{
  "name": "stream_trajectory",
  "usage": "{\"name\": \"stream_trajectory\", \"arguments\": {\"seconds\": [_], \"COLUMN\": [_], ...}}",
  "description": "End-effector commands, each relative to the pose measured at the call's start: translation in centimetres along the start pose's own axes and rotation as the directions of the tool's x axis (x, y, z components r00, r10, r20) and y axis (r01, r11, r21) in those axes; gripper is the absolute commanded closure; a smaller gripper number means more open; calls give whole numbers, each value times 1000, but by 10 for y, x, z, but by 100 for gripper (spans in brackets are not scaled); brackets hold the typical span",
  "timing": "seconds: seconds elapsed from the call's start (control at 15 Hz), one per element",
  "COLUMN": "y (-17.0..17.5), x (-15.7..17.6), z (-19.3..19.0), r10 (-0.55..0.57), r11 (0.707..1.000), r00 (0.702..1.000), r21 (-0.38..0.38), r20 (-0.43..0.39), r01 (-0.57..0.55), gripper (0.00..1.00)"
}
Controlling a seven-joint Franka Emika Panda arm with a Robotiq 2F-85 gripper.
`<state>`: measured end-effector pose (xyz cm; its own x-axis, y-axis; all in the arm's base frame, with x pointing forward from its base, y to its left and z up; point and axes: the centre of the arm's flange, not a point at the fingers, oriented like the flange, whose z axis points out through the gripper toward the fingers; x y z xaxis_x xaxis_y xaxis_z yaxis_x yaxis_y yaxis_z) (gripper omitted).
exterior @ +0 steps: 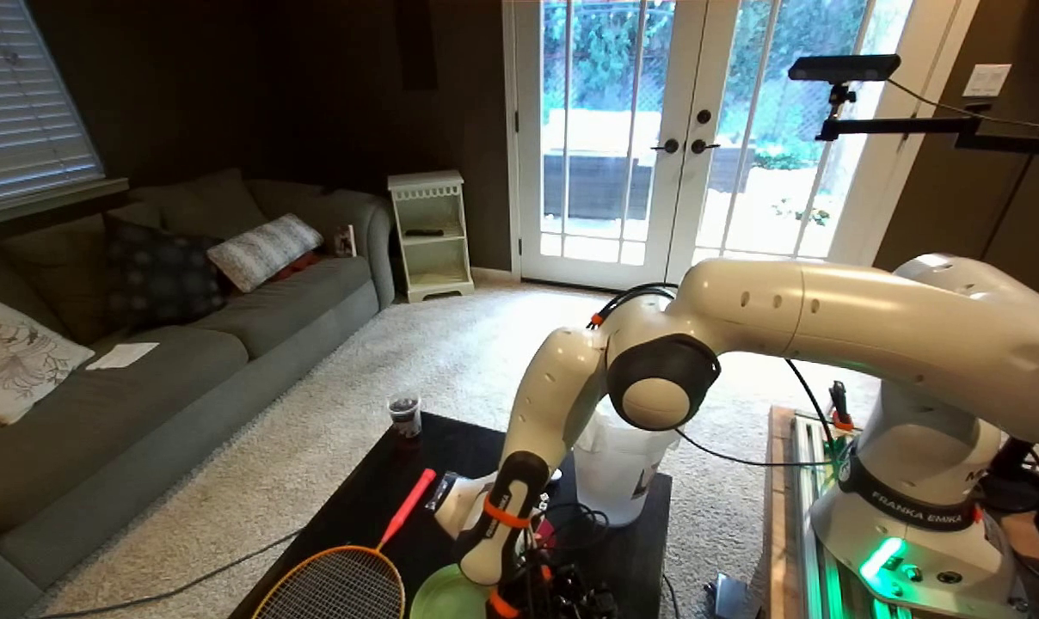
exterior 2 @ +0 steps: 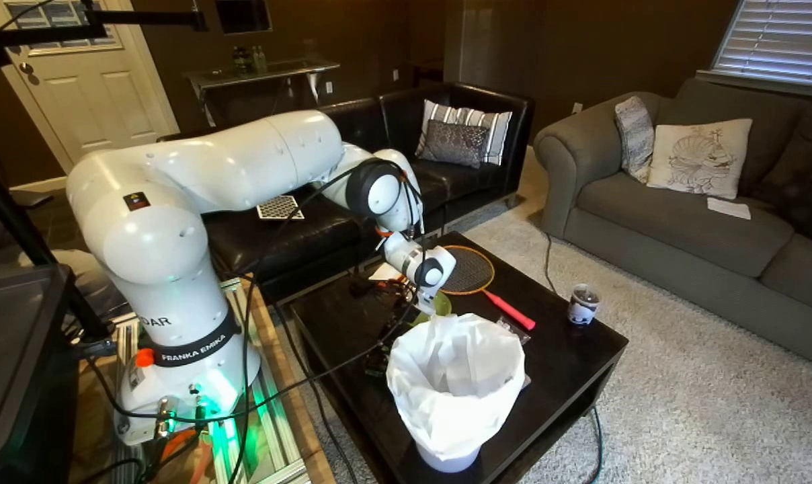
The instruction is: Flip the toy car
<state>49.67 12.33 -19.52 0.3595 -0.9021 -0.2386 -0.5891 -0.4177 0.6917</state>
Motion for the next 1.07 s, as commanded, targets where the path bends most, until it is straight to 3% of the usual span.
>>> {"name": "stream_trajectory", "arguments": {"seconds": [0.0, 0.27, 0.53, 1.0], "y": [-10, -7, -11, -22], "x": [3, 2, -1, -26], "z": [10, 7, 5, 2], "r10": [-82, -226, -368, -608], "r11": [996, 972, 926, 785], "r00": [994, 963, 908, 767], "r21": [37, 101, 170, 299], "r20": [67, 145, 199, 205], "r01": [80, 213, 338, 542], "gripper": [93, 93, 93, 93]}}
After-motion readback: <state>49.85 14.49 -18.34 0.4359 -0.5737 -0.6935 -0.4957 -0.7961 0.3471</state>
